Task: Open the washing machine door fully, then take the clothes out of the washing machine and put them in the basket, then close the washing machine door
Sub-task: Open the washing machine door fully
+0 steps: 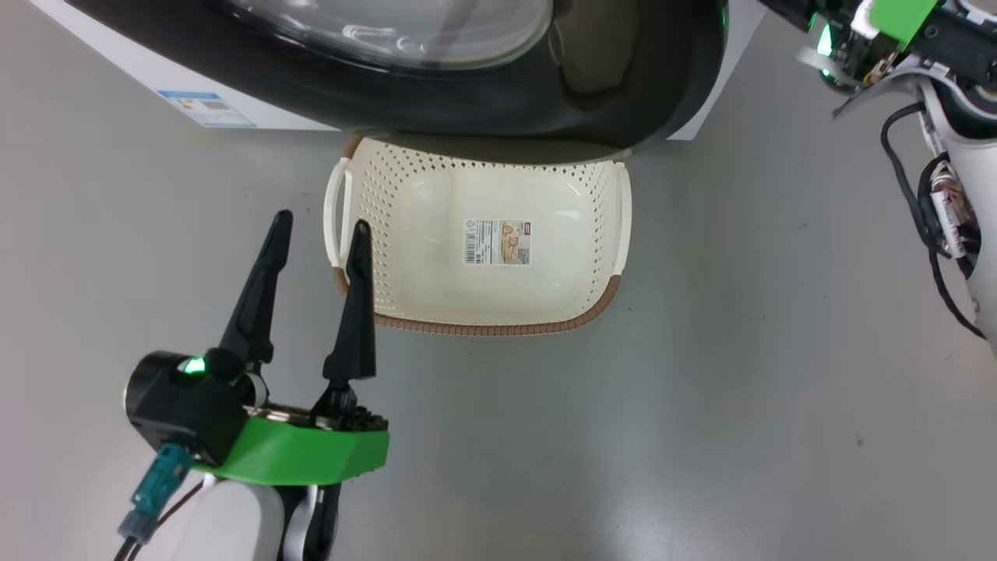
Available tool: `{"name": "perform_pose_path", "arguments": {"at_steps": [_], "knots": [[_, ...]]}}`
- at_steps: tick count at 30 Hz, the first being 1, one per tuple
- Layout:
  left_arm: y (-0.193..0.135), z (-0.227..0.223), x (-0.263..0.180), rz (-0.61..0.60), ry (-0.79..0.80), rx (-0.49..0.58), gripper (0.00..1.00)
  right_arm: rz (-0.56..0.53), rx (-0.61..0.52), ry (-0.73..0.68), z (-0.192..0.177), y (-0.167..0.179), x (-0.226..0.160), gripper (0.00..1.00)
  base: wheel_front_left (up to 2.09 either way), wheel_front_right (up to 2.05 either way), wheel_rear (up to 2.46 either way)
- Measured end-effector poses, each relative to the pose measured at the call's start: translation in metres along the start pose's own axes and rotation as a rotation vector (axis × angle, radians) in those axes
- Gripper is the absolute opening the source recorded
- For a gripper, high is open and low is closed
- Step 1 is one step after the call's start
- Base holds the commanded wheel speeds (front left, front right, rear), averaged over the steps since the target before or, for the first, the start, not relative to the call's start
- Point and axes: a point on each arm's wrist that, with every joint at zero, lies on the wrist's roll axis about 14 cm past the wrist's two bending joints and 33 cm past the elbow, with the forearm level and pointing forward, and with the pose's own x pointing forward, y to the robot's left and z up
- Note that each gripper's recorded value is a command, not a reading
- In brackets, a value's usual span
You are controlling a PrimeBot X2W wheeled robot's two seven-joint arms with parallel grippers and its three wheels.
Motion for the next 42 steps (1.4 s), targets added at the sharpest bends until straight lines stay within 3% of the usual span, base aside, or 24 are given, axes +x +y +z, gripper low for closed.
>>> {"name": "perform_pose_path", "arguments": {"at_steps": [6,7,9,10,11,15,20,25,31,37,42], "knots": [[0.002,0.004,-0.002,0.007,-0.008,-0.002,1.0,-0.023,0.006,-0.025,-0.004,-0.005,-0.004,0.0,0.0,0.0,0.0],[0.002,0.005,-0.002,0.007,-0.01,-0.002,1.0,-0.028,0.009,-0.042,-0.003,-0.006,-0.005,0.08,0.0,0.0,0.0],[0.002,0.005,-0.002,0.007,-0.012,-0.003,1.0,-0.037,0.022,-0.084,0.001,-0.011,-0.007,0.67,0.0,0.0,0.0],[0.001,0.005,-0.002,0.007,-0.012,-0.005,1.0,-0.041,0.026,-0.102,0.003,-0.012,-0.009,0.91,0.0,0.0,0.0],[0.001,0.005,-0.001,0.007,-0.013,-0.006,1.0,-0.051,0.02,-0.124,0.006,-0.014,-0.011,1.0,0.0,0.0,0.0],[0.001,0.005,0.0,0.009,-0.015,-0.01,1.0,-0.092,-0.034,-0.237,0.019,-0.021,-0.023,1.0,0.0,0.0,0.0],[0.001,0.003,0.002,0.008,-0.012,-0.016,1.0,-0.147,-0.195,-0.347,0.028,-0.024,-0.044,1.0,0.0,0.0,0.0],[-0.001,-0.001,0.004,0.006,-0.005,-0.032,1.0,-0.255,-0.511,-0.449,0.029,-0.032,-0.07,1.0,0.0,0.0,0.0],[-0.008,-0.004,0.007,-0.014,-0.001,-0.044,1.0,-0.307,-0.789,-0.544,0.026,-0.037,-0.093,1.0,0.0,0.0,0.0],[-0.01,-0.006,0.005,-0.016,0.005,-0.051,1.0,-0.369,-0.945,-0.532,0.025,-0.042,-0.108,1.0,0.0,0.0,0.0],[-0.012,-0.004,0.006,-0.021,0.0,-0.055,1.0,-0.404,-1.043,-0.648,0.036,-0.026,-0.13,1.0,0.0,0.0,0.0]]}}
